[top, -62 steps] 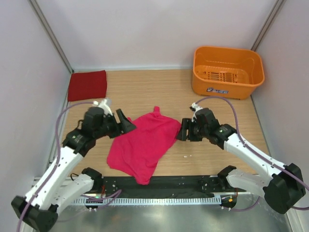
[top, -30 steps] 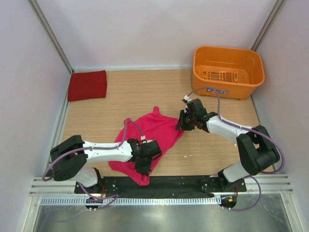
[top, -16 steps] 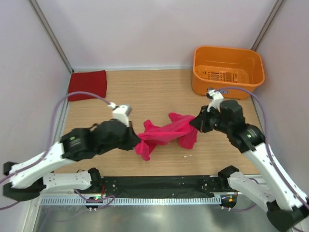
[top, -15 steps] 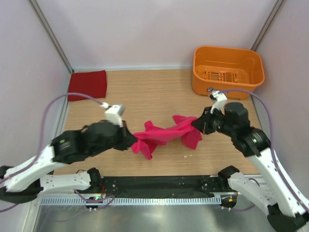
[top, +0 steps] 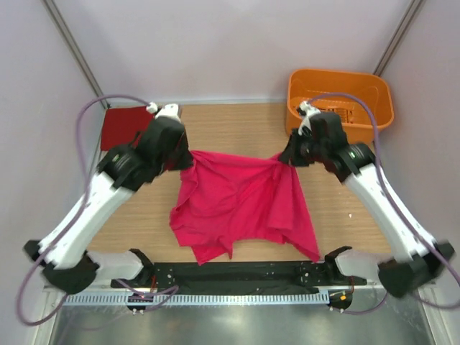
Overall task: Fold and stack the t-shirts
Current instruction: Flatten the tshirt out
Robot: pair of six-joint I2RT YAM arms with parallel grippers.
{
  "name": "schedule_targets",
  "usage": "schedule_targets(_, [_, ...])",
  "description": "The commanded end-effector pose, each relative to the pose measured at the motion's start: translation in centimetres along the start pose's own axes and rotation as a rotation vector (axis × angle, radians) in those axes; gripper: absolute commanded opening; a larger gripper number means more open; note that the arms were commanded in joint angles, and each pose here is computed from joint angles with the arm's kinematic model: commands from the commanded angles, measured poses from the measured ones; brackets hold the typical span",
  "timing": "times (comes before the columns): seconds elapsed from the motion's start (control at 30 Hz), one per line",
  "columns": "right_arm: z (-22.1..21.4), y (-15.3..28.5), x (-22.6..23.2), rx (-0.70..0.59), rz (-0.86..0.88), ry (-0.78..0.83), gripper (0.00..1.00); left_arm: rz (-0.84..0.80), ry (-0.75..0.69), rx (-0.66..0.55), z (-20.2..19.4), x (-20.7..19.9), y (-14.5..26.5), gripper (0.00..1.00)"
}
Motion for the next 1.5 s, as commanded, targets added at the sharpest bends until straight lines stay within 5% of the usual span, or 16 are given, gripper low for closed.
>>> schedule_targets(0.0, [3.8,-5.4,-3.8,0.019,-0.174,0.011,0.07,0.143,0.023,0.244,-1.9,5.0,-7.6,0.00])
schedule_targets(0.03, [4.4,-7.0,-5.3,0.039,-0.174,-0.022,0.17,0.224,0.088,0.264,-1.5,7.6,-8.9,0.01])
schedule_targets(0.1, [4.8,-10.3,-7.7,0.109,-0.225,-0.089,0.27,0.302,0.086,0.302,-0.9,9.4,-11.3,0.24])
schedule_targets(0.13, [5.2,-10.7,-9.0,0.117,-0.268,-0.123,0.27,0.413,0.061,0.265,0.0,11.0,-11.5,0.50])
schedule_targets(0.17, [5.5,-11.2,-9.6,0.108,-0.306,-0.123,0.30,0.439,0.025,0.257,0.5,11.5,-11.9,0.55])
schedule_targets(0.23, [5.2,-11.6,-10.1,0.153,-0.328,-0.107,0.53,0.455,0.010,0.252,1.2,11.6,-12.5,0.73])
schedule_targets(0.33, [2.9,-10.7,-9.9,0.199,-0.335,-0.073,0.62,0.409,0.038,0.306,-1.3,11.3,-12.5,0.83])
schedule_targets(0.53, [-7.7,-9.9,-7.8,0.366,-0.221,-0.039,0.62,0.218,0.209,0.487,-13.5,10.1,-13.8,0.80])
schedule_targets(0.7, [-11.8,-10.4,-6.9,0.353,-0.118,-0.053,0.63,0.133,0.254,0.511,-16.5,9.4,-14.9,0.76])
schedule_targets(0.87, [-12.9,-12.3,-7.2,0.399,-0.120,-0.055,0.59,0.220,0.331,0.558,-19.1,10.6,-17.2,0.73])
schedule_targets(1.0, [-13.2,-14.2,-7.2,0.417,-0.104,-0.072,0.37,0.319,0.408,0.612,-20.5,13.4,-18.6,0.73])
schedule_targets(1.1, [-12.7,-16.1,-7.2,0.416,-0.102,-0.068,0.33,0.326,0.492,0.669,-21.4,14.9,-20.0,0.73])
schedule_targets(1.23, [-11.4,-17.6,-9.5,0.414,-0.240,-0.002,0.31,0.357,0.504,0.691,-21.5,17.0,-21.5,0.72])
schedule_targets(1.47, [-7.6,-18.9,-12.2,0.416,-0.377,0.029,0.13,0.420,0.575,0.726,-21.5,21.9,-21.8,0.61])
Point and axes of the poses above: each gripper's point midway between its finger pads, its own y axis back along the fingers, its own x axis along the line the jaws close on, z = x × y, the point moved 3 cm from there along y, back along the fingers, and after that the axes turned 5 degrees about -y, right-handed, at the moved point
